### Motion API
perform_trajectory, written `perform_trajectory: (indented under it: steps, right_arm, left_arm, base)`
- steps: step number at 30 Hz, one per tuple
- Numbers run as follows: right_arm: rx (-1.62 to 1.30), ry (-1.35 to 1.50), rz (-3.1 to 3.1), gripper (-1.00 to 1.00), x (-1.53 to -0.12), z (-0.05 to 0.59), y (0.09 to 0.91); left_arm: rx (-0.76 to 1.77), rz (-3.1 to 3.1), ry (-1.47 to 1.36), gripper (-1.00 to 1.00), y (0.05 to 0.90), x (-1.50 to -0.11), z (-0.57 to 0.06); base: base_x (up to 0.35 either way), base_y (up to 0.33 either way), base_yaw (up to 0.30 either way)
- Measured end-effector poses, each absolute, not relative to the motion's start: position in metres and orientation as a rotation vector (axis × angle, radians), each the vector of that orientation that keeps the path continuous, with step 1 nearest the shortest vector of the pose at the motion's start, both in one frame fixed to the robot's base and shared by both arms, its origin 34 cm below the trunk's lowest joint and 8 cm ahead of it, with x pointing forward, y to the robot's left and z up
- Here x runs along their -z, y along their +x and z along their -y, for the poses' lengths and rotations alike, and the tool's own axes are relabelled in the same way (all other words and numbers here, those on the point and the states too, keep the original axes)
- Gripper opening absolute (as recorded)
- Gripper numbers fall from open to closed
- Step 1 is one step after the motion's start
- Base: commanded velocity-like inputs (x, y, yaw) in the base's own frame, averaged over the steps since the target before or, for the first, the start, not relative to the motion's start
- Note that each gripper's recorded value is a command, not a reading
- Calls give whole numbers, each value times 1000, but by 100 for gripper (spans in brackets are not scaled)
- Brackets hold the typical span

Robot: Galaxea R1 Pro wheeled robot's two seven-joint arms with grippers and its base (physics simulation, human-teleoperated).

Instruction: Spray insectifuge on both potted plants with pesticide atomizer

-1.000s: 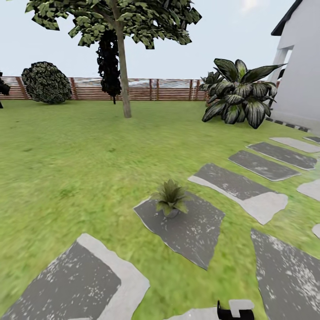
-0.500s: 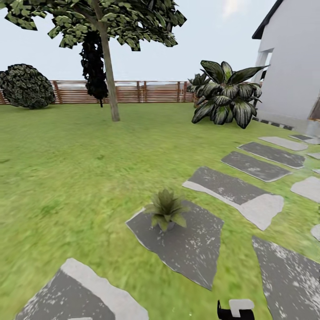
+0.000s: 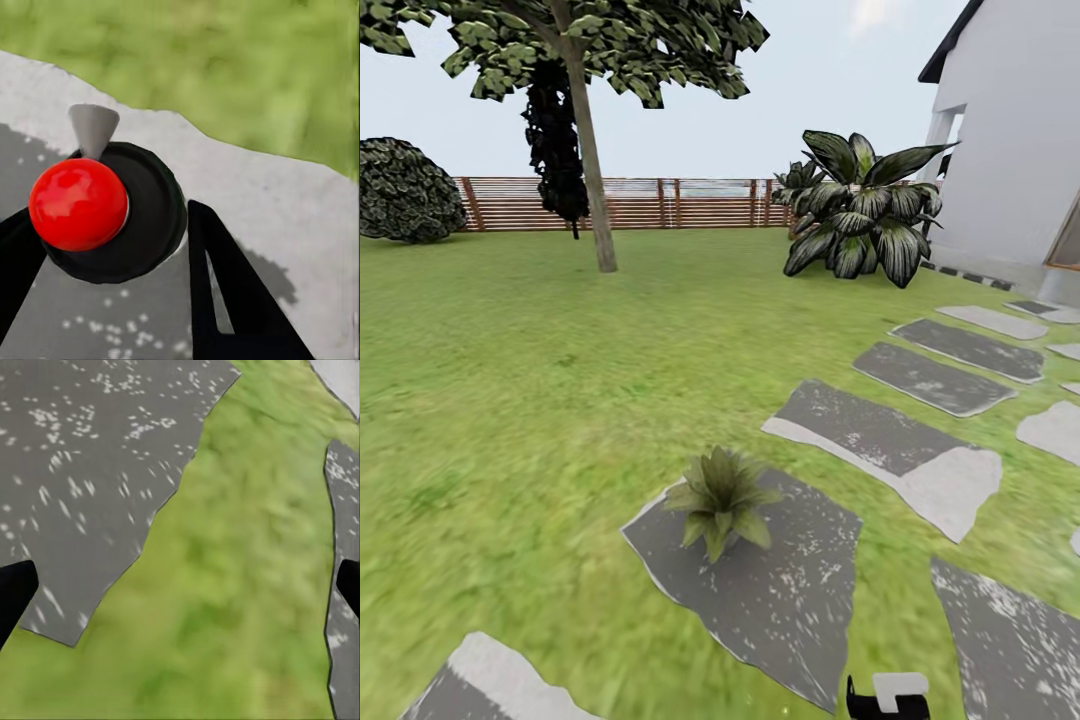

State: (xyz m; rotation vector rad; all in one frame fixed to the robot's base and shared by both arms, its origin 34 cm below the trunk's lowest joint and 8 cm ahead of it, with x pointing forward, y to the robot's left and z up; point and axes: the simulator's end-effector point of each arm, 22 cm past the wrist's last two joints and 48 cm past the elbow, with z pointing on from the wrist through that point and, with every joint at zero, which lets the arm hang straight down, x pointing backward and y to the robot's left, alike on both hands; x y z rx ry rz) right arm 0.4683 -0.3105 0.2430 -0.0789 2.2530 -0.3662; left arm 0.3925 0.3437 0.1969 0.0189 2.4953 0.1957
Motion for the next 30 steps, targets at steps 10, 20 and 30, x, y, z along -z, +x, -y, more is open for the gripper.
perform_trajectory:
  steps: [10,20,30]
  right_arm:
    - [234,-615,-1966,100,-294,230,541]
    - [-280,-1118,-1842,100,-301,110,517]
    - [-314,-1173,-1884,100,-318,79,536]
  left_arm:
    - [305,-2348,841,-100,457,-233,-264]
    - [463,-2293,1432,-100,477,-261,-238]
    - [542,-2277,1519,-100,476,-272,-207]
  base:
    - [110,-64,0]
    - [0,0,0]
    - [0,0,0]
